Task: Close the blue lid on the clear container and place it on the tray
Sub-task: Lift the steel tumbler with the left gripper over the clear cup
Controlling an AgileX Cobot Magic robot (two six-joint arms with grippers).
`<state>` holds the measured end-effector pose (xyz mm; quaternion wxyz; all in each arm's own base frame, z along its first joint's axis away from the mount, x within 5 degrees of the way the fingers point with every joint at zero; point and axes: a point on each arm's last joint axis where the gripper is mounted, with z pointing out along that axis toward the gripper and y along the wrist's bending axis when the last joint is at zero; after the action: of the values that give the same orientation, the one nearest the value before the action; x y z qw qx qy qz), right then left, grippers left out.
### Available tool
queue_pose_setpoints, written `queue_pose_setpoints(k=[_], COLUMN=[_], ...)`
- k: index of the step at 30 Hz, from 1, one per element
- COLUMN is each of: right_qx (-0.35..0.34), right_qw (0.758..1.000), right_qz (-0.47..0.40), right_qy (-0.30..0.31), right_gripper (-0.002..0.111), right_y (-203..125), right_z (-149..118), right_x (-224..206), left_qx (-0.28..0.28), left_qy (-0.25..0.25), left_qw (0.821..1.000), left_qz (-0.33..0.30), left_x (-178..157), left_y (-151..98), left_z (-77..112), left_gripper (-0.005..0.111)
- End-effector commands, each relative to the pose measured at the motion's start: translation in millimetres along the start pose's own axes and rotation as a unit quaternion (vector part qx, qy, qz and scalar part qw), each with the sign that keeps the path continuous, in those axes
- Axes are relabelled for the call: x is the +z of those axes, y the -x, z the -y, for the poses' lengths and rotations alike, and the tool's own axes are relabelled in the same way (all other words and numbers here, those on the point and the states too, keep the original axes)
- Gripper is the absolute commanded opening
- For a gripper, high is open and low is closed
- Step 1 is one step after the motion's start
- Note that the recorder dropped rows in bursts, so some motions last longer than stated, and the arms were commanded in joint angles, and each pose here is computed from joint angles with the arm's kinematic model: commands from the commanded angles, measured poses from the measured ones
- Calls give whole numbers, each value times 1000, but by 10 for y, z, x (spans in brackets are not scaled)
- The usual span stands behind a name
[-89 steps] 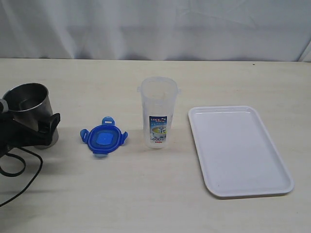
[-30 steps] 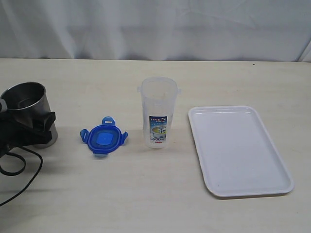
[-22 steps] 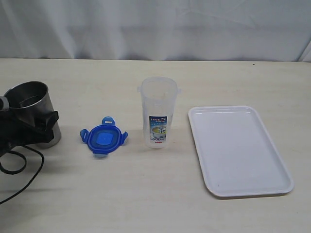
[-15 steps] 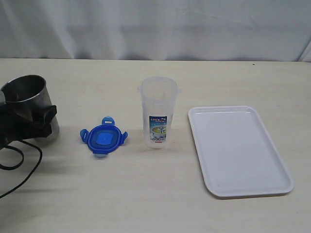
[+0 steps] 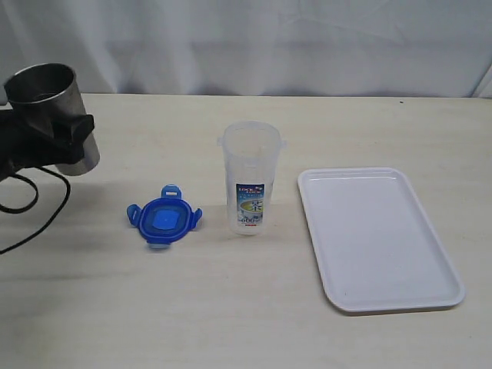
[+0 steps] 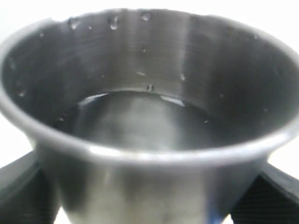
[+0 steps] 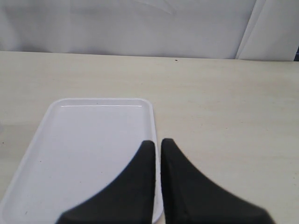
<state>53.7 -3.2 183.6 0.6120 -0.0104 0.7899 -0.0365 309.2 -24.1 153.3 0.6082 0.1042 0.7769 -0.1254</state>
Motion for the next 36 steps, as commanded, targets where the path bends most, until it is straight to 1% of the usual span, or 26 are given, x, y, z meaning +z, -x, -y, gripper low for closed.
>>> queue_pose_setpoints(k=[1,3,7,14,19,24,26,29,36], right_qx=[3,3,3,3,3,3,3,3,3], right_qw=[1000,1000,1000,1000,1000,1000,1000,1000,1000], right_qz=[0,0,0,0,0,0,0,0,0], right_qy=[-3,-3,-3,-3,-3,-3,-3,-3,-3], right_gripper=[5,5,5,5,5,5,5,5,5], right_y=[-11,-11,-11,-11,-11,-11,-11,-11,-11], right_z=[2,2,2,2,2,2,2,2,2], right_x=[0,0,0,0,0,0,0,0,0], left_qx=[-13,-17,0,29,56,70,73,74,73], left_qy=[-32,-38,-50,-85,-101,-142,-157,-171,-175], left_qw=[999,998,998,995,993,987,984,982,982], left_qz=[34,37,29,32,20,34,35,33,15], left_x=[128,175,305,519,632,672,698,761,926], left_y=[301,370,484,739,893,1025,1021,976,797], left_z=[6,12,143,518,789,1162,1287,1391,1399], left_gripper=[0,0,0,0,0,0,0,0,0])
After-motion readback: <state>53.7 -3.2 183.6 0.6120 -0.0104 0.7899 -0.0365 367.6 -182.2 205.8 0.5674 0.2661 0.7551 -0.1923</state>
